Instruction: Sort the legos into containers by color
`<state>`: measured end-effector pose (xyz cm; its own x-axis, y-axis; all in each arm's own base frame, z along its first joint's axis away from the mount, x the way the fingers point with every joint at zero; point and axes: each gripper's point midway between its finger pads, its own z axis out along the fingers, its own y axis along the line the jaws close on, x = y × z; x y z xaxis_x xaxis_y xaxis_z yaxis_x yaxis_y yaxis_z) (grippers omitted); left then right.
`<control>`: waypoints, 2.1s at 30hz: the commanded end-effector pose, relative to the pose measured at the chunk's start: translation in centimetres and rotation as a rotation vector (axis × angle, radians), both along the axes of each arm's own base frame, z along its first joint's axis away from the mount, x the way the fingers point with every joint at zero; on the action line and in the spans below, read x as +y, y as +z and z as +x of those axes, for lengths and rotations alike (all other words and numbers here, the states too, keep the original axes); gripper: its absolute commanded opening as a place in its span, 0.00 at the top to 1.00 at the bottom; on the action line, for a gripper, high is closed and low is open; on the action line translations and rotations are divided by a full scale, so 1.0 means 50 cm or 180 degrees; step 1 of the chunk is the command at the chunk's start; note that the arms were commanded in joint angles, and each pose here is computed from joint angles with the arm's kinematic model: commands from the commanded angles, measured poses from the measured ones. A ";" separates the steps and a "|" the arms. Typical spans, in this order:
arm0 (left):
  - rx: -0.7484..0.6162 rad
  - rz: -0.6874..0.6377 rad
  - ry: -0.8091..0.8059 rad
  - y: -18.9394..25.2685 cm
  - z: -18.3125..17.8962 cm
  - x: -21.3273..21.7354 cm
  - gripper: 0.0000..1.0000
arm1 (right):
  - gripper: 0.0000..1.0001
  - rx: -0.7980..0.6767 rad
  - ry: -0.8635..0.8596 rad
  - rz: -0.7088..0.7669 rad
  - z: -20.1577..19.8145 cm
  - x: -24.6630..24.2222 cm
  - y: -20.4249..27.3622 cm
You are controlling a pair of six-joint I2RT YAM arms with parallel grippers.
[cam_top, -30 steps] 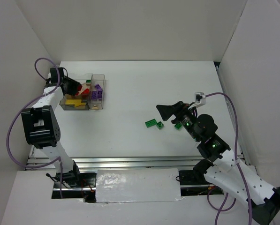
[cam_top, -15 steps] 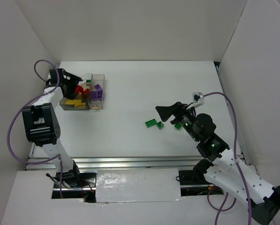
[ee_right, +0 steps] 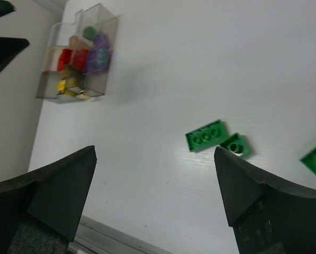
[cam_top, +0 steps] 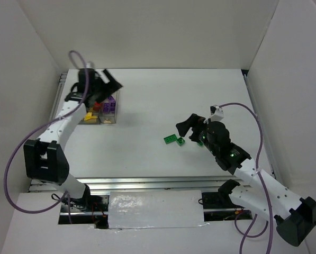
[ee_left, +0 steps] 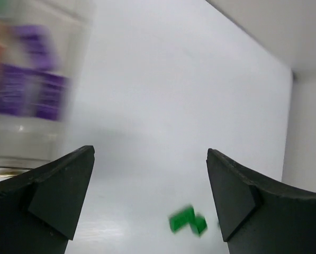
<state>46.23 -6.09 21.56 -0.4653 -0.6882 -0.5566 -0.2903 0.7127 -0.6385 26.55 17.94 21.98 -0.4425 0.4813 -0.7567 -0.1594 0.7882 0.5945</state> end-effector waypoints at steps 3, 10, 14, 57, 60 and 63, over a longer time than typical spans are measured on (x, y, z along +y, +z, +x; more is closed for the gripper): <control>-0.0127 0.1119 -0.1628 -0.005 -0.148 -0.290 0.00 | 0.00 0.0102 -0.0717 -0.0001 -0.003 -0.103 0.034; -0.0114 0.1848 -0.3376 -0.146 -0.285 -0.502 0.01 | 0.00 -0.0010 -0.0763 0.0053 -0.048 -0.143 0.065; -0.0277 0.2134 -0.3700 -0.180 -0.277 -0.526 0.01 | 0.00 -0.0125 -0.0469 0.0120 -0.072 -0.124 0.074; 0.0106 0.2446 -0.4417 -0.410 -0.257 -0.602 0.33 | 0.00 -0.0355 -0.0132 0.0028 -0.101 -0.112 0.086; 0.0163 0.2482 -0.4368 -0.419 -0.253 -0.597 0.71 | 0.00 -0.0359 -0.0123 0.0032 -0.101 -0.111 0.085; 0.0175 0.2510 -0.4250 -0.412 -0.241 -0.588 1.00 | 0.00 -0.0368 -0.0155 0.0024 -0.100 -0.115 0.085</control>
<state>34.43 -36.54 2.53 -0.4835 0.6637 -0.5707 0.8109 0.5851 -0.0066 21.36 12.75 25.90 -0.3604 0.5058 -0.7838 -0.1920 0.7820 0.5929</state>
